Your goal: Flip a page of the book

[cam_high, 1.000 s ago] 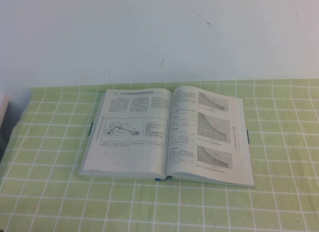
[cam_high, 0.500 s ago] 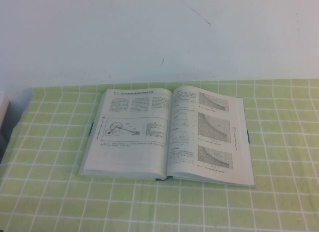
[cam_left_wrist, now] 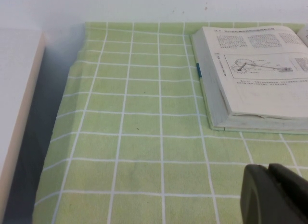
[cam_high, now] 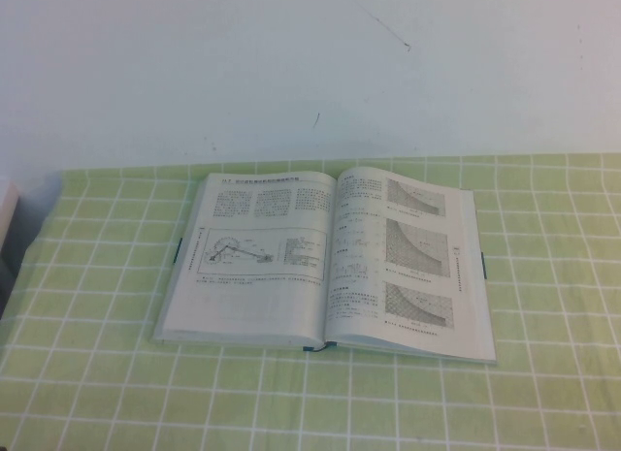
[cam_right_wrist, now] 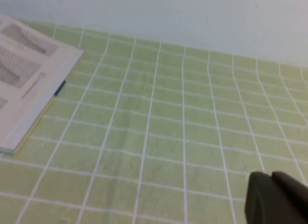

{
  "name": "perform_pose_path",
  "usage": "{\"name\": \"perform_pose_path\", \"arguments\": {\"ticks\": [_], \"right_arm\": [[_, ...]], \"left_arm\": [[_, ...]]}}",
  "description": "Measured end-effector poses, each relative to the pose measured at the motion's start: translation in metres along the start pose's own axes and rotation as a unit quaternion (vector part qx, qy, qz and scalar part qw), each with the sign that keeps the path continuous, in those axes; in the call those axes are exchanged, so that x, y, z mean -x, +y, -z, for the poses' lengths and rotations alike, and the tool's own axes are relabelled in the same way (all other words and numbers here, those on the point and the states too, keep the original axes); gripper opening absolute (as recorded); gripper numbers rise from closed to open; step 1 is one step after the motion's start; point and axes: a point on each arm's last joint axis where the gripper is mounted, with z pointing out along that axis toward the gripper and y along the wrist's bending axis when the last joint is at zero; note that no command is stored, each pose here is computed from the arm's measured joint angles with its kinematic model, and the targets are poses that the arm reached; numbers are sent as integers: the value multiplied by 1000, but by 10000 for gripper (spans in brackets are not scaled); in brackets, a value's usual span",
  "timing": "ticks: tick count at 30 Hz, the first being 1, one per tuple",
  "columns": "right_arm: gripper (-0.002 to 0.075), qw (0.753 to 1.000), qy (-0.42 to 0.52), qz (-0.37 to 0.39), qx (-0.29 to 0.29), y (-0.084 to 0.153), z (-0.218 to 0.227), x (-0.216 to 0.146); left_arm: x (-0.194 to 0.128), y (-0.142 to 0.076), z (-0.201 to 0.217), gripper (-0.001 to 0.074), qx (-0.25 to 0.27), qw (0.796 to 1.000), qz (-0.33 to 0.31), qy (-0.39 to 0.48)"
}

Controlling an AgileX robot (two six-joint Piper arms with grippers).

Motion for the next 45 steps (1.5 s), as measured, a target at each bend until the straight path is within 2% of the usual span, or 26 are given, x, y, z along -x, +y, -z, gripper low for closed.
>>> {"name": "perform_pose_path", "arguments": {"ticks": [7, 45], "right_arm": [[-2, 999, 38, -1, 6, 1, 1, -6], [-2, 999, 41, -22, 6, 1, 1, -6]], "left_arm": [[0, 0, 0, -4, 0, 1000, 0, -1], [0, 0, 0, -4, 0, 1000, -1, 1]]}}
